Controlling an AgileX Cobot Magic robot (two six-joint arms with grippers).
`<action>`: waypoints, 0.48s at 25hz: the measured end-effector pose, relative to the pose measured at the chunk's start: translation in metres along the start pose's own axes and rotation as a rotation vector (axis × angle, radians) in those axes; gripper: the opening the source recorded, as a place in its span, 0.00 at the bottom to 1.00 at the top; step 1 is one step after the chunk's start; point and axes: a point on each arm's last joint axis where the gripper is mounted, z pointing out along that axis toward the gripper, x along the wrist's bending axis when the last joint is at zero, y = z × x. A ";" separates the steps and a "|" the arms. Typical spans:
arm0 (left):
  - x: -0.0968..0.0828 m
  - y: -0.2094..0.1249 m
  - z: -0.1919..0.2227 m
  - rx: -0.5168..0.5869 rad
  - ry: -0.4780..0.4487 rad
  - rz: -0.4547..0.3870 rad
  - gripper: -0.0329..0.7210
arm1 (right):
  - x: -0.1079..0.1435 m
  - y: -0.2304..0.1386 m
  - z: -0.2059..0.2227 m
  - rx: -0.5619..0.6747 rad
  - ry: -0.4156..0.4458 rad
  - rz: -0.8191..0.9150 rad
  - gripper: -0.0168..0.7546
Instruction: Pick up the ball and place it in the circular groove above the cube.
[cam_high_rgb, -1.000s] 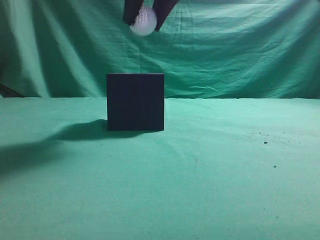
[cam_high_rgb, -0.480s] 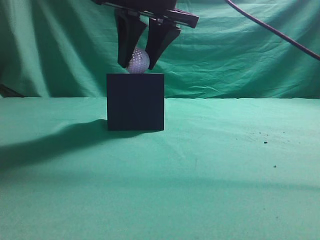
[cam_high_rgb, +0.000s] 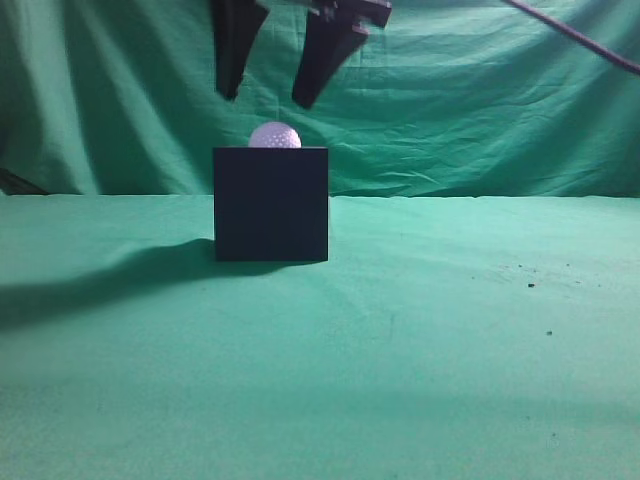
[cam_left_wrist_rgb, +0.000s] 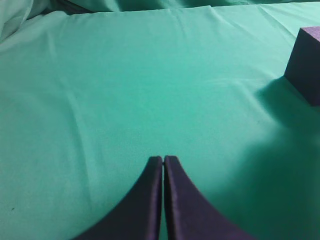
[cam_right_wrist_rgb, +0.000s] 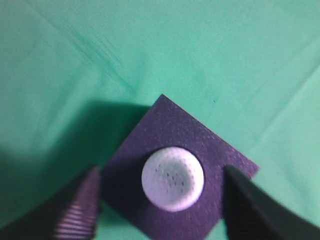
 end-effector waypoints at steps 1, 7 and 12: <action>0.000 0.000 0.000 0.000 0.000 0.000 0.04 | 0.000 0.003 -0.007 0.016 -0.001 0.010 0.58; 0.000 0.000 0.000 0.000 0.000 0.000 0.04 | -0.004 0.018 -0.056 0.062 -0.087 0.054 0.08; 0.000 0.000 0.000 0.000 0.000 0.000 0.04 | -0.001 0.018 -0.116 -0.045 -0.113 0.071 0.02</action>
